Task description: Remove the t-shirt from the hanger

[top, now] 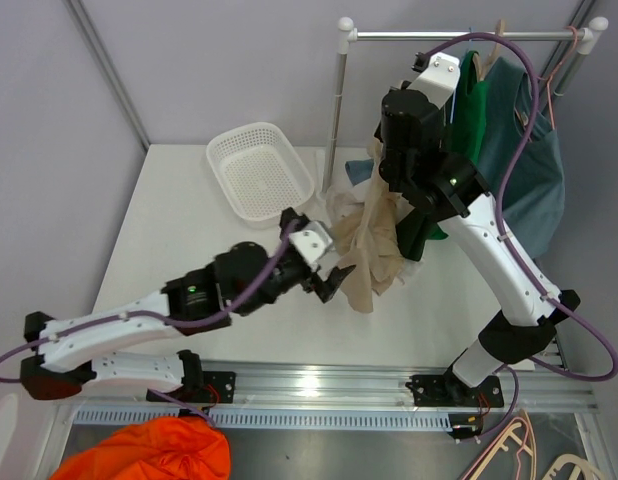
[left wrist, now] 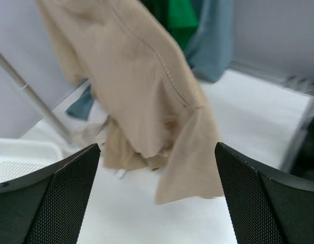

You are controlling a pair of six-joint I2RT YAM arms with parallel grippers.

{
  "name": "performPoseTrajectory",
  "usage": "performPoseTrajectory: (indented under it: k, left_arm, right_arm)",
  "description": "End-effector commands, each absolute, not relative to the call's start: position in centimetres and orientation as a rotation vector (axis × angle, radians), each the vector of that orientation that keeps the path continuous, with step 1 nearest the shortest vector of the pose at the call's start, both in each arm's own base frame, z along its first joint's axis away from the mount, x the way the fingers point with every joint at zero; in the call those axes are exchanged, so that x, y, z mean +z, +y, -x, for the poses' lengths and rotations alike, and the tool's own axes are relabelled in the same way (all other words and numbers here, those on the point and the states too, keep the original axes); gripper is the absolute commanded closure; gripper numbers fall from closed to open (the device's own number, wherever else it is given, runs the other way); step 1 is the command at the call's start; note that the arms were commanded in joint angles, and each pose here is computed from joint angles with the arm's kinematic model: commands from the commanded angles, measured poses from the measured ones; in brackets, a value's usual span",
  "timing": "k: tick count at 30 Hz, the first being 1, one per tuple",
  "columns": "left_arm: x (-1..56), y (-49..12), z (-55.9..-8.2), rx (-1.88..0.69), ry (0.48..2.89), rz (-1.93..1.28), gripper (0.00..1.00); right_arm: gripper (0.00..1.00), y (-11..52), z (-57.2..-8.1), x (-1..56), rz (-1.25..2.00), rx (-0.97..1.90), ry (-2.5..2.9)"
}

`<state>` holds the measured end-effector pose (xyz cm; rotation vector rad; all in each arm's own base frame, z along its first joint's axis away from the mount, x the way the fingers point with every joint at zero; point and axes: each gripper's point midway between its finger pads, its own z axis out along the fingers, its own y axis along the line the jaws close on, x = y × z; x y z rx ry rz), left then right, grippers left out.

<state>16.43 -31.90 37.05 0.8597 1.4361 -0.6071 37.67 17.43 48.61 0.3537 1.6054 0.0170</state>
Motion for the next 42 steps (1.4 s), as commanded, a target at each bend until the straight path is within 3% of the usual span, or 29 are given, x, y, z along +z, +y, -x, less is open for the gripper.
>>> performPoseTrajectory:
  k: [1,12,19,23,27,33,34,37,38,42]
  left_arm:
    - [36.3,-31.6,-20.0,-0.335,1.452,-0.756,0.00]
    - [36.7,-33.2,-20.4,-0.367,1.456,-0.718,0.01]
    - [36.4,-34.3,-17.5,-0.575,1.425,-0.799,0.00]
    - [35.4,-34.6,-17.5,-0.569,1.444,-0.813,0.01]
    - [34.4,-36.4,-17.2,-0.590,1.464,-0.872,0.22]
    - [32.4,-38.3,-17.1,-0.593,1.497,-0.940,0.25]
    - [32.0,-38.4,-17.1,-0.593,1.503,-0.946,0.28]
    - [32.1,-38.4,-17.2,-0.594,1.504,-0.932,0.70]
    - [32.2,-38.4,-17.3,-0.590,1.503,-0.929,0.97]
    - [33.2,-37.4,-17.1,-0.593,1.498,-0.908,0.99]
  right_arm:
    - [1.00,17.4,-37.2,50.8,-0.431,0.110,1.548]
    - [1.00,17.9,-37.6,51.2,-0.415,0.116,1.538]
    - [1.00,18.5,-38.1,50.8,-0.405,0.108,1.542]
    - [1.00,18.9,-38.3,50.7,-0.398,0.126,1.545]
    - [1.00,19.2,-38.3,50.6,-0.393,0.142,1.551]
    - [1.00,19.1,-38.1,51.3,-0.389,0.156,1.540]
    - [1.00,19.1,-38.1,51.5,-0.389,0.157,1.537]
    - [1.00,18.9,-37.9,51.9,-0.391,0.164,1.529]
    - [1.00,18.8,-37.8,52.0,-0.388,0.164,1.528]
    - [1.00,18.4,-37.9,52.2,-0.391,0.136,1.519]
